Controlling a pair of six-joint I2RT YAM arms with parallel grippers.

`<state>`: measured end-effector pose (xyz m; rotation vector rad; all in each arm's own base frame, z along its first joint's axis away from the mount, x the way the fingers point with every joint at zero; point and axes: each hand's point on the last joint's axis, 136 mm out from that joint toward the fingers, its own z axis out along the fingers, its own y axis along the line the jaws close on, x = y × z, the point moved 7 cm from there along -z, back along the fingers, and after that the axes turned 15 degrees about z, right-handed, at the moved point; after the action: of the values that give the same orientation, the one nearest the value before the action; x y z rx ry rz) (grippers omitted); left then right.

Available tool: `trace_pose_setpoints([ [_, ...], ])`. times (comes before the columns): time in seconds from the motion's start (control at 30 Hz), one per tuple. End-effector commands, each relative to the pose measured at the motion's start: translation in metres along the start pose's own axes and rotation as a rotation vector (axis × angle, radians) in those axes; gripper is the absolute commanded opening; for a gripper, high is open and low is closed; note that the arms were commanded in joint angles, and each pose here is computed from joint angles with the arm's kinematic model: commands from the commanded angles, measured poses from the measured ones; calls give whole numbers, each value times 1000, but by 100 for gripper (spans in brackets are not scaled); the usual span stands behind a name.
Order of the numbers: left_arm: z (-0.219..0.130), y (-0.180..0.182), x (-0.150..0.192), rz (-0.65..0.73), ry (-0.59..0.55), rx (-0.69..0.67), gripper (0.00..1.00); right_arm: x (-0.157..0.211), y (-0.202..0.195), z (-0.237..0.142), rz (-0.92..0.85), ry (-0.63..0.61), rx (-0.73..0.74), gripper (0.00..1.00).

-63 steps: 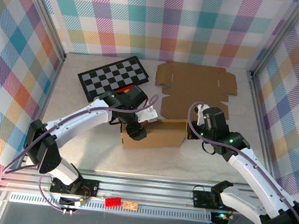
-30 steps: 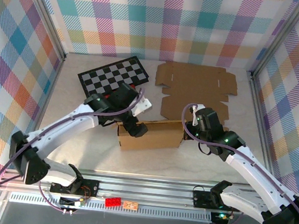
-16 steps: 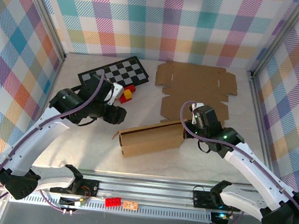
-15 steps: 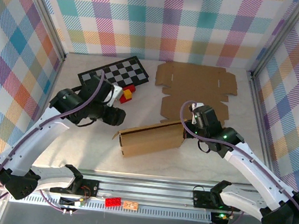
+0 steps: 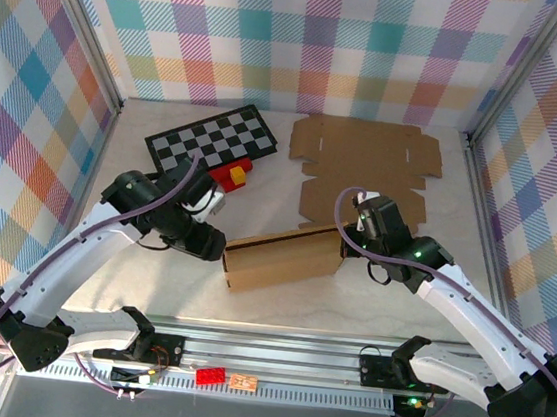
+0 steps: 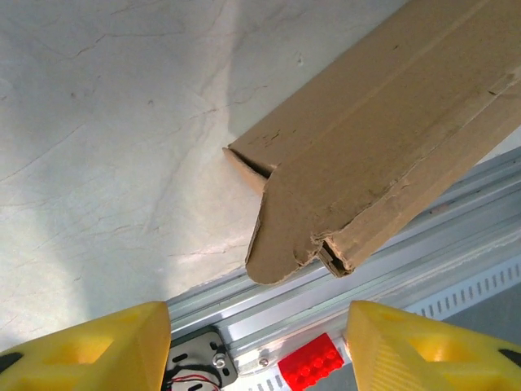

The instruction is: Fold the paper box

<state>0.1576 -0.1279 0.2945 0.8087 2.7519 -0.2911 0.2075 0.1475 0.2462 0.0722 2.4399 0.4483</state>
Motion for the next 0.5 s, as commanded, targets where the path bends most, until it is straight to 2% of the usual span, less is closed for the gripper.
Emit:
trace_pose_setpoints([
  [0.0, 1, 0, -1, -4, -1, -8, 53, 8, -5, 4, 0, 46, 47, 0],
  [0.1, 7, -4, -6, -9, -3, 26, 46, 8, -3, 4, -1, 43, 47, 0],
  [0.47, 22, -4, -13, -9, 7, -4, 39, 10, -4, 4, 0, 46, 52, 0],
])
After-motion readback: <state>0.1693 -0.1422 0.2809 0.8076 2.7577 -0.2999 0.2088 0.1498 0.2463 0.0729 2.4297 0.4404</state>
